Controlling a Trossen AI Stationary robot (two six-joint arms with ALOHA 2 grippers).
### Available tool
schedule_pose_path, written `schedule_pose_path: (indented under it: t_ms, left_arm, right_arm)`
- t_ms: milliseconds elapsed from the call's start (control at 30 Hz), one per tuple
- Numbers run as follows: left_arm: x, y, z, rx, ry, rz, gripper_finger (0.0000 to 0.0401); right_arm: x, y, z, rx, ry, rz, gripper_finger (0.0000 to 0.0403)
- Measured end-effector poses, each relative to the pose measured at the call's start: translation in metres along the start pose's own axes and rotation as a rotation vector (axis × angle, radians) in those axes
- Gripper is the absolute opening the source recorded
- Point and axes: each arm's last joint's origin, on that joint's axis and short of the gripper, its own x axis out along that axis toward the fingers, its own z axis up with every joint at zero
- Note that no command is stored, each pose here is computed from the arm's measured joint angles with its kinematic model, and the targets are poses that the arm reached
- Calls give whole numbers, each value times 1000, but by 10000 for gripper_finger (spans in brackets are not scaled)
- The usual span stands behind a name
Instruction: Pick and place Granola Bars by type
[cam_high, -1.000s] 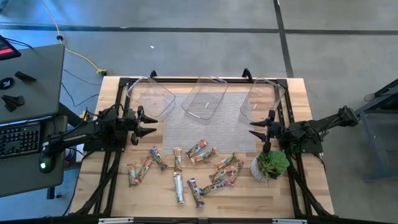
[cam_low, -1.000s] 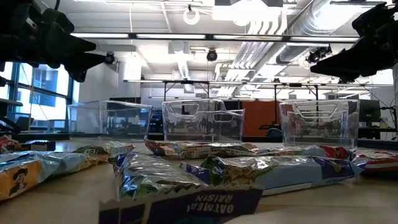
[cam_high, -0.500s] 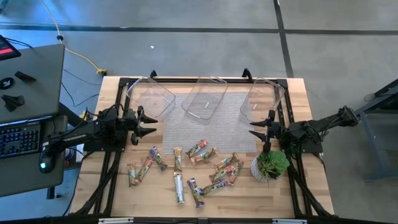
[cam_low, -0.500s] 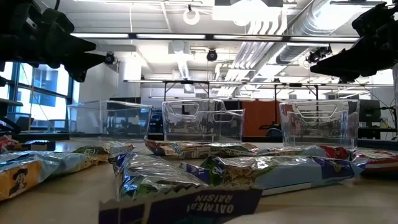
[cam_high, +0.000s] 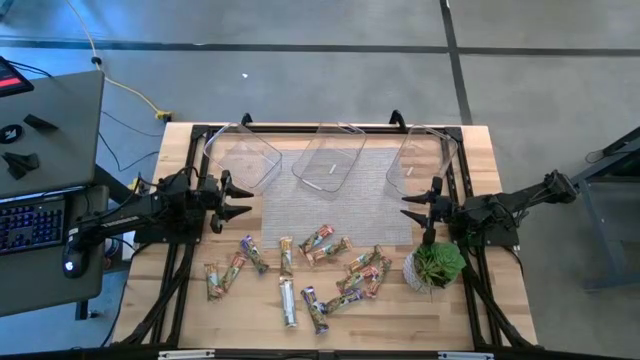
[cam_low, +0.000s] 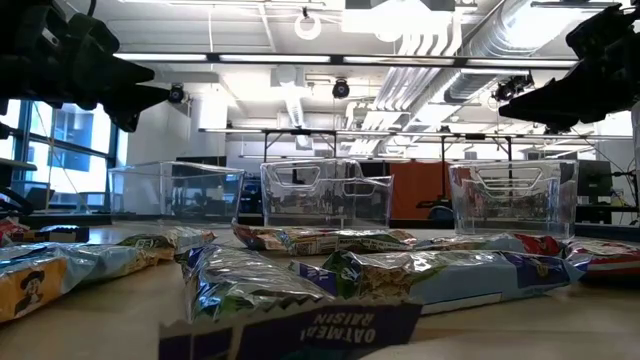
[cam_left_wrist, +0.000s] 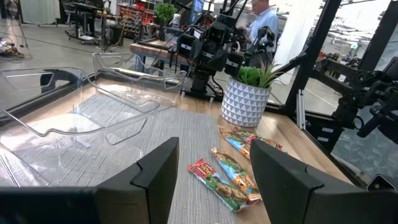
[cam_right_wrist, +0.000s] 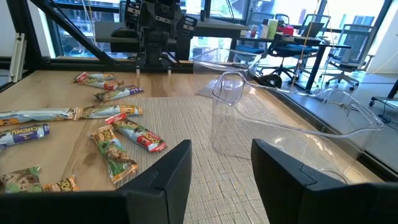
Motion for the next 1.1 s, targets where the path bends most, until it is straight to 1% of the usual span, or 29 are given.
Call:
schedule_pose_path:
  t_ms: [100,200,300,533,733,833,1000,1100]
  left_arm:
    - [0,0,0,0,0,0,193]
    - [0,0,0,0,-1,0,193]
    - [0,0,0,0,0,-1,193]
    - [0,0,0,0,0,-1,193]
    - [0,0,0,0,0,0,193]
    - [0,0,0,0,0,0,193]
    - [0,0,0,1,-1,-1,193]
    - [0,0,0,1,-5,-2,193]
  right_arm:
    - [0,-1,2,8,-19,-50,150]
    - [0,-3,4,-18,-32,-101,149]
    - [0,-3,4,-39,-31,-98,150]
    - [0,-3,4,-30,-37,-88,150]
    - [0,-3,9,-174,-75,-97,151]
    - [-1,-3,13,-230,-105,-120,150]
    - [-2,-5,20,-228,-159,-159,149]
    - [-2,-5,20,-231,-154,-160,151]
